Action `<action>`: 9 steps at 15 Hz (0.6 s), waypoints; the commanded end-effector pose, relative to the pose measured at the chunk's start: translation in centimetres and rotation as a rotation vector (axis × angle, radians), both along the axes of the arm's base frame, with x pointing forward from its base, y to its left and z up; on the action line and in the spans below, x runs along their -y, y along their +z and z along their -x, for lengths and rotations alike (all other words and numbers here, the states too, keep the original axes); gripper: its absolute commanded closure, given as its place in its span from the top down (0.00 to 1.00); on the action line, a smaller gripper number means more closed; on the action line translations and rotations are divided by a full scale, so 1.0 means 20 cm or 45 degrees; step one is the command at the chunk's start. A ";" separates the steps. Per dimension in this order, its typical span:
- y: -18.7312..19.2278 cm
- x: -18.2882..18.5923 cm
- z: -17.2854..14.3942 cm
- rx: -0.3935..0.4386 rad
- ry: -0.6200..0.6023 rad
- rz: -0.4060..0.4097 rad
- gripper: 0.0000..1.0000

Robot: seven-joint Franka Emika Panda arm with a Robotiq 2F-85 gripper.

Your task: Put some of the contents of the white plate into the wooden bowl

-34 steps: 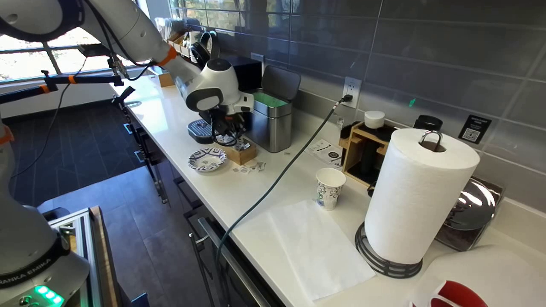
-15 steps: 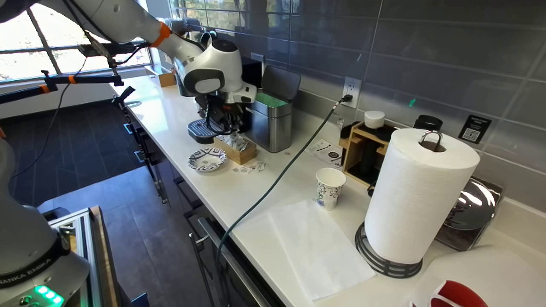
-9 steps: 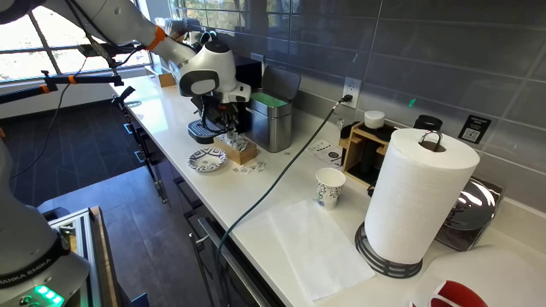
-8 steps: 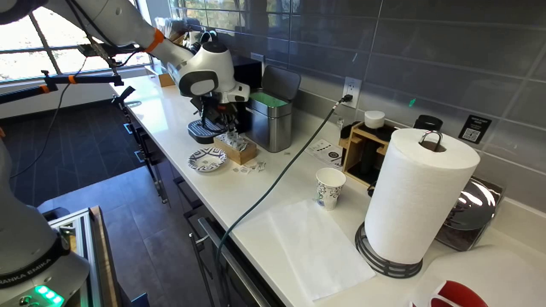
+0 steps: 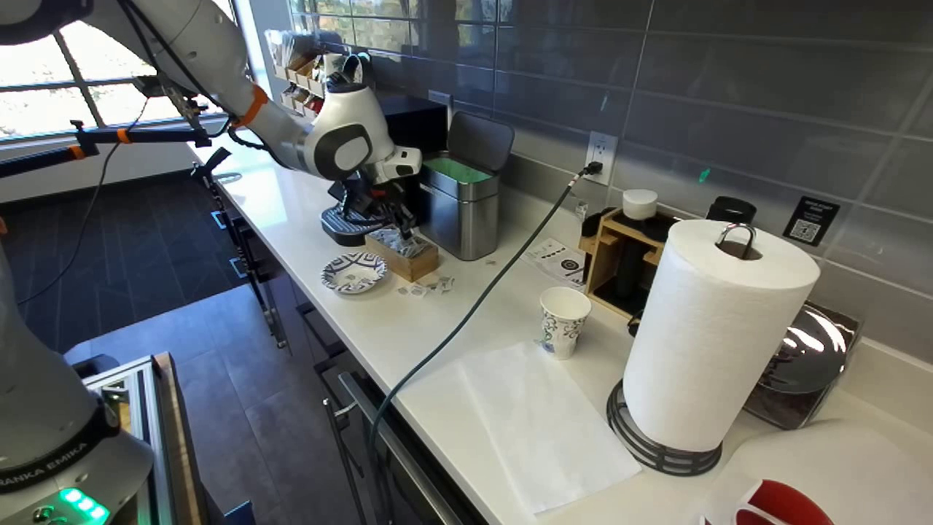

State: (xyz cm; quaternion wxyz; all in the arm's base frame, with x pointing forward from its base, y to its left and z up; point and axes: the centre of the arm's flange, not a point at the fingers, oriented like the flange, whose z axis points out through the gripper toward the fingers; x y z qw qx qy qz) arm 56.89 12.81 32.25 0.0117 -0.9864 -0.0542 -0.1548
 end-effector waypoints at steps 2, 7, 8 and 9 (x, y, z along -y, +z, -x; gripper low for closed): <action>-0.04 -0.06 0.02 -0.064 -0.011 -0.011 0.01; -0.09 -0.10 0.04 -0.080 -0.014 0.032 0.01; -0.11 -0.11 0.04 -0.080 -0.022 0.041 0.01; -0.12 -0.12 0.05 -0.076 -0.035 0.045 0.01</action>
